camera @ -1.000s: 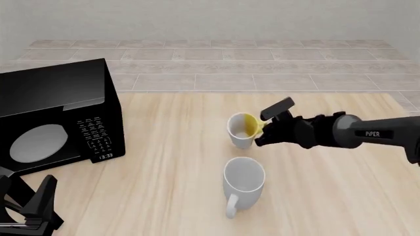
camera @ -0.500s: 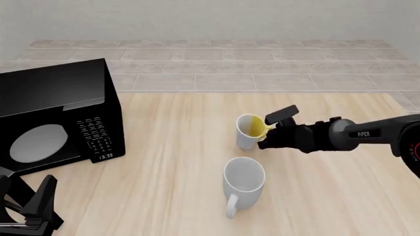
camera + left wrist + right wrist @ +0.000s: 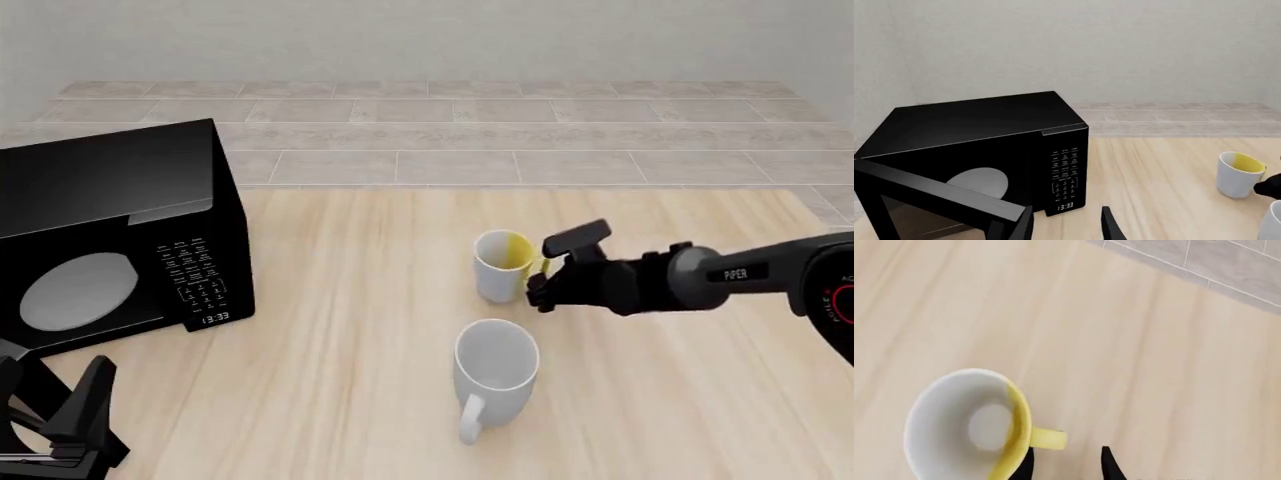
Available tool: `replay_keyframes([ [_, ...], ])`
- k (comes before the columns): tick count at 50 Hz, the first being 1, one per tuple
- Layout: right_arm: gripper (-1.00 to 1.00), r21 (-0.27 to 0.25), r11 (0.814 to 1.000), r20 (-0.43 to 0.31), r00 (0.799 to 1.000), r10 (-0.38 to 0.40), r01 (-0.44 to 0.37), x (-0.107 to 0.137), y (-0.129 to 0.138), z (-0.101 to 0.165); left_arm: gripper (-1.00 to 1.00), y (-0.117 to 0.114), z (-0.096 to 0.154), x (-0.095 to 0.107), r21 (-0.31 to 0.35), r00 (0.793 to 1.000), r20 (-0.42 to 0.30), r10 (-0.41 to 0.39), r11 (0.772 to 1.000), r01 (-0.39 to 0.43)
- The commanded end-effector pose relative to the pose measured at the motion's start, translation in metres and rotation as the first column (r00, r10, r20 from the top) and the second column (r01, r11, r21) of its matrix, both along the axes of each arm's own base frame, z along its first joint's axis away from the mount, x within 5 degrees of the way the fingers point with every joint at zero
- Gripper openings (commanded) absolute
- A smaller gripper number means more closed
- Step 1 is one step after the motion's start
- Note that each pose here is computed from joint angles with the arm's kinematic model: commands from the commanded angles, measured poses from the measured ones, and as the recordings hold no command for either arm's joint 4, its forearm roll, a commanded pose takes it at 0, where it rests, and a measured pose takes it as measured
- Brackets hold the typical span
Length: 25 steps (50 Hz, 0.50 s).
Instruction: Put the yellow and white mug to the front of the white mug.
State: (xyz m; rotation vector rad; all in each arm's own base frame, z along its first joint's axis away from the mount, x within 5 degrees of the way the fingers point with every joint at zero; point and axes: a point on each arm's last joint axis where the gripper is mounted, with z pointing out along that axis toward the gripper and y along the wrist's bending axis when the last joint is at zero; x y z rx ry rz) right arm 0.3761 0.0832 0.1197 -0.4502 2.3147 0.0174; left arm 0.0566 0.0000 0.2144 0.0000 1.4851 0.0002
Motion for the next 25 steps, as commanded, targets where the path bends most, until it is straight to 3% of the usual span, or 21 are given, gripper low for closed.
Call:
replay_keyframes([
  [1,1.0,-0.034,0.998,-0.02,0.999,0.046,-0.047,-0.009,0.001,-0.008,1.0,0.0,0.0,0.0,0.0,1.0,0.0,0.0,1.0,0.0],
  [14,1.0,-0.032,0.999,-0.017,0.999,0.042,-0.042,-0.023,-0.003,-0.01,1.0,0.0,0.0,0.0,0.0,1.0,0.0,0.0,1.0,0.0],
  [25,1.0,-0.036,0.999,0.018,0.999,0.036,-0.035,-0.045,-0.014,0.008,1.0,0.0,0.0,0.0,0.0,1.0,0.0,0.0,1.0,0.0],
])
